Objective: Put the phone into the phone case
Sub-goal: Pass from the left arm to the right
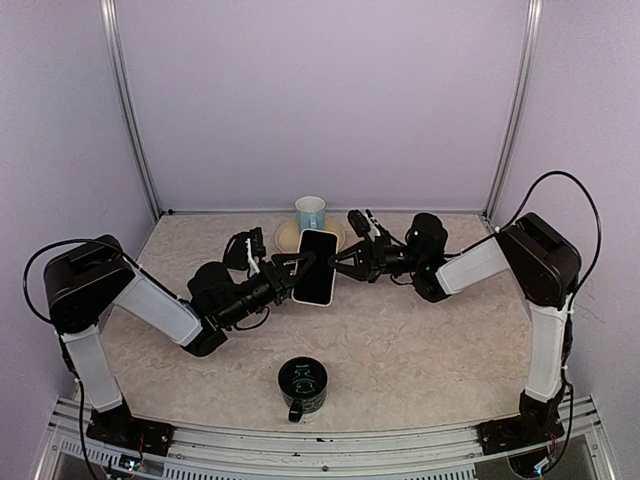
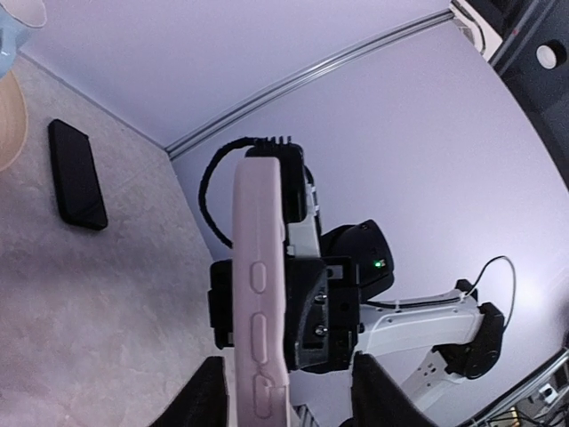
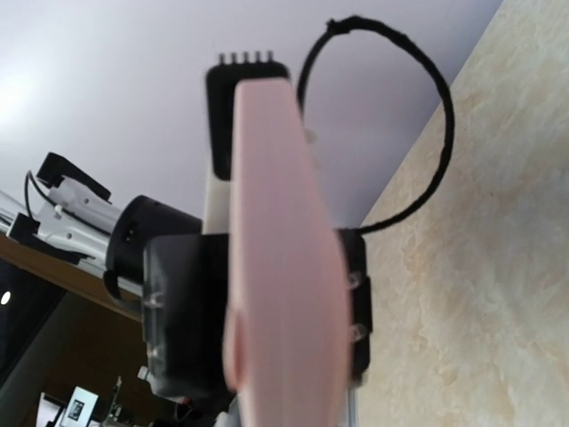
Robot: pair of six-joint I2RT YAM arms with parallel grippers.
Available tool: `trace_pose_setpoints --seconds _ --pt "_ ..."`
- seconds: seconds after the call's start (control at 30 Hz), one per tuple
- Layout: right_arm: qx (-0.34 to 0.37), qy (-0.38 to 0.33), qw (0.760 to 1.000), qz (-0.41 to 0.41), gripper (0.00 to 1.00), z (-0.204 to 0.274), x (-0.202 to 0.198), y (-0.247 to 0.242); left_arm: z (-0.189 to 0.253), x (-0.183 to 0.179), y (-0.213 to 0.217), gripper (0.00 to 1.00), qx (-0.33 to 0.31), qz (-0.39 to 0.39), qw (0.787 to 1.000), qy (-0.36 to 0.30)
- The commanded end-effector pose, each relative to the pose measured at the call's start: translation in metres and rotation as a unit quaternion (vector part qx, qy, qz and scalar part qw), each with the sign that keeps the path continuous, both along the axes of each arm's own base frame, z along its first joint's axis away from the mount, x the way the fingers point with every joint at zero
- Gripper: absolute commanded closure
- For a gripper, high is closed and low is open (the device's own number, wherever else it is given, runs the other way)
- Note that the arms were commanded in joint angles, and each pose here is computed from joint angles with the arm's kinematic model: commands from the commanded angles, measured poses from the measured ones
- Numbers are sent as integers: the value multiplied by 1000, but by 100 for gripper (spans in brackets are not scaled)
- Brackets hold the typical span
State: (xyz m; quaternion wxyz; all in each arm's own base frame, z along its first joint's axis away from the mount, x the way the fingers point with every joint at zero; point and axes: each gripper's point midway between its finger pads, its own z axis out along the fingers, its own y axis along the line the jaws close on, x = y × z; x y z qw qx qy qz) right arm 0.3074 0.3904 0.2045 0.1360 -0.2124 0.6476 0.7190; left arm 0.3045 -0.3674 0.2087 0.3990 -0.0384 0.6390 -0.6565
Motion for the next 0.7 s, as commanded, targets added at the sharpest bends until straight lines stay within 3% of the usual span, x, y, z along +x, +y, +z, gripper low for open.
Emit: trace_pose_setpoints --seconds 0.0,0.2,0.53,0.67 --pt "28 -37 999 20 100 22 -6 3 19 -6 -3 44 -17 -22 999 -24" --pt "17 -35 999 17 100 21 0 -4 6 -2 5 29 3 -36 999 -4" --pt "-33 -16 999 -12 100 -14 16 -10 -10 18 49 2 98 23 995 2" --pt "-57 -4 998 -21 100 -33 24 -7 -6 28 64 1 153 60 986 -8"
